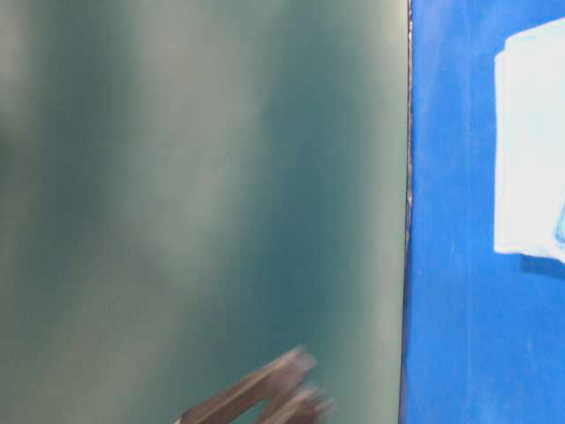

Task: Fold the light blue towel.

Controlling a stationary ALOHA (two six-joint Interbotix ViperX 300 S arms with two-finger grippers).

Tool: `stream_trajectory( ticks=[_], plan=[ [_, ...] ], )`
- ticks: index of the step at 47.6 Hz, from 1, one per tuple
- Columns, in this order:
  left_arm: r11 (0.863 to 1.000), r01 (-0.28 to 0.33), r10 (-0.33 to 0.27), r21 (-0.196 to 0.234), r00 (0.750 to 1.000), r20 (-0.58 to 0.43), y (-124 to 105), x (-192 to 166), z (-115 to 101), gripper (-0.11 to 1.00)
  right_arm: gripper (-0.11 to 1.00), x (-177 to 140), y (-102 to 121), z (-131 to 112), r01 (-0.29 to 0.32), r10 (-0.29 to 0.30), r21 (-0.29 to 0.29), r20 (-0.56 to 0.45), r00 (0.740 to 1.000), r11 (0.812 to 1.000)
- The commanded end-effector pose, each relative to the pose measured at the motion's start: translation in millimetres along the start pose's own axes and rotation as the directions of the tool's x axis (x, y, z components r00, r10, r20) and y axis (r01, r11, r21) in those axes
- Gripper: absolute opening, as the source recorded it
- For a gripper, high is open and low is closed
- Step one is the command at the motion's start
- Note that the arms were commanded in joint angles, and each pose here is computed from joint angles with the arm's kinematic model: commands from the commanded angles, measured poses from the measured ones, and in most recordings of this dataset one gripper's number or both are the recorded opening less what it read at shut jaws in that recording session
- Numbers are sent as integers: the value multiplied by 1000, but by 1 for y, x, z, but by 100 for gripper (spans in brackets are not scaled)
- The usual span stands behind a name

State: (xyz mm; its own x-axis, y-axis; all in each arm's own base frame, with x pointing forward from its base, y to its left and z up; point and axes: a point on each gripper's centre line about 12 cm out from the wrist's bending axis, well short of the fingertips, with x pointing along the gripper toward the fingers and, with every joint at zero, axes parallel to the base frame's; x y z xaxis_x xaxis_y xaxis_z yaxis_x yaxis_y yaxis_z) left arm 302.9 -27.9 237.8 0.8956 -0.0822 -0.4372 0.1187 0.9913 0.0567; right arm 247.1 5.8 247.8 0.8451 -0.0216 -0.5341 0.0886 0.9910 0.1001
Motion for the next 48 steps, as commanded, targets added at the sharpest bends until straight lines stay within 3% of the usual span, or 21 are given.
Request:
stream_trajectory(
  ticks=[1,17,31,48],
  plan=[
    [1000,-11,11,-3,997,75,2,-23,8,61,58,-28,-5,9,5,-4,-11,107,994,1000],
    [999,-41,44,-16,971,236,6,-93,-12,61,58,-72,-24,-20,71,-61,-33,239,969,997],
    [994,-97,108,-51,950,294,12,-123,-58,61,58,-65,-38,-54,102,-97,-2,279,955,995],
    [992,-104,123,-77,940,317,12,-130,-72,61,58,-57,-38,-62,91,-87,-2,287,954,996]
  ],
)
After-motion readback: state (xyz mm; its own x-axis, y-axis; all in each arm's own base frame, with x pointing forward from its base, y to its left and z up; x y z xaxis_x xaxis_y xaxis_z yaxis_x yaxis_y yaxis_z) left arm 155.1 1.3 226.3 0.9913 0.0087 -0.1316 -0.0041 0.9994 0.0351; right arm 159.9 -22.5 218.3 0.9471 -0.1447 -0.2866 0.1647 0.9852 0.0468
